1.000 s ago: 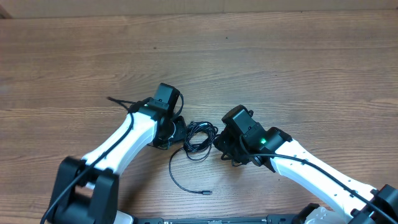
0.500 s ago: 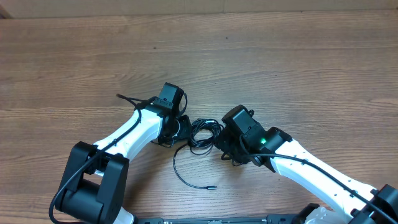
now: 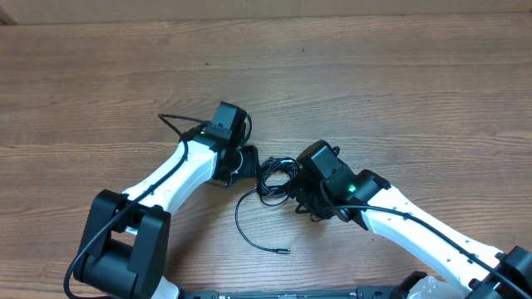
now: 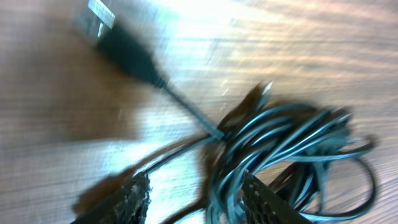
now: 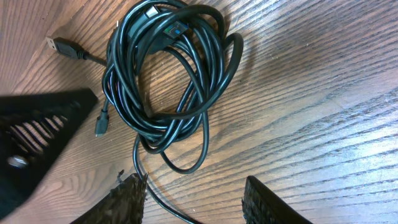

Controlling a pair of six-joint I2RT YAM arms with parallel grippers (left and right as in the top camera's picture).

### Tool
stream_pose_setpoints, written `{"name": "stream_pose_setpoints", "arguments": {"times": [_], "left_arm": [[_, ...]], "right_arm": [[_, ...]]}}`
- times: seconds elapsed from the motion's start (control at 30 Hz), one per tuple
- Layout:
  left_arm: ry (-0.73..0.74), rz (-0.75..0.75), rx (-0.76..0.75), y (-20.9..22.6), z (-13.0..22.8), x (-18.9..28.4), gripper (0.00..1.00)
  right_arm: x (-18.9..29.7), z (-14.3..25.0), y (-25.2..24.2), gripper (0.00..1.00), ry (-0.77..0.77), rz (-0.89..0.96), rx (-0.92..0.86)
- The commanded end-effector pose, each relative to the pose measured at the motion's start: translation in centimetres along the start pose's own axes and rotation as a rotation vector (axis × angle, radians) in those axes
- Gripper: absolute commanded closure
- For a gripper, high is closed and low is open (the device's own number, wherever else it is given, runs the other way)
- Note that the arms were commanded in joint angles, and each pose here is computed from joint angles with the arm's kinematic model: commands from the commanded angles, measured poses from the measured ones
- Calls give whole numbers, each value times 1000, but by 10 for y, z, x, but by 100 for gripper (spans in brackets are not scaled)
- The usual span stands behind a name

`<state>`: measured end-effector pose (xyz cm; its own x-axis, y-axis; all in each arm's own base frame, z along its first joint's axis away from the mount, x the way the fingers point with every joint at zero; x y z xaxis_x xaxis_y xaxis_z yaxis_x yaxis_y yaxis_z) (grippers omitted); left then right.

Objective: Untangle cables

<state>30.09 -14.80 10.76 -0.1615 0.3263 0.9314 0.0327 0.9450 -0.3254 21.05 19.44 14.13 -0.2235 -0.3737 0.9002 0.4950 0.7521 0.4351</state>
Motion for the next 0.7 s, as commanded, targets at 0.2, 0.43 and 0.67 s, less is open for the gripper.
{"name": "stream_pose_setpoints", "arguments": {"times": [0.2, 0.43, 0.67], "left_arm": [[-28, -1, -66, -17, -4, -4, 54], [14, -101, -23, -18, 9, -25, 62], [13, -185, 89, -5, 10, -27, 70]], "right_arm": [[7, -4, 6, 49, -26, -22, 0], [7, -3, 3, 47, -21, -4, -2], [7, -3, 2, 47, -22, -1, -3]]}}
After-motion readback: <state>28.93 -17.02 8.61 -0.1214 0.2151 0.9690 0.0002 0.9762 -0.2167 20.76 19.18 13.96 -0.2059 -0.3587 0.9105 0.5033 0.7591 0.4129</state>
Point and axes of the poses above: each gripper's point midway between its finger pads, its own x axis back along the fingers, its own y axis along the line the jaws close on, z = x × y, the point moved 8 cm from there along x, back along the fingers, and after that the axes turned 2 degrees about -x, right-handed, at the moved point
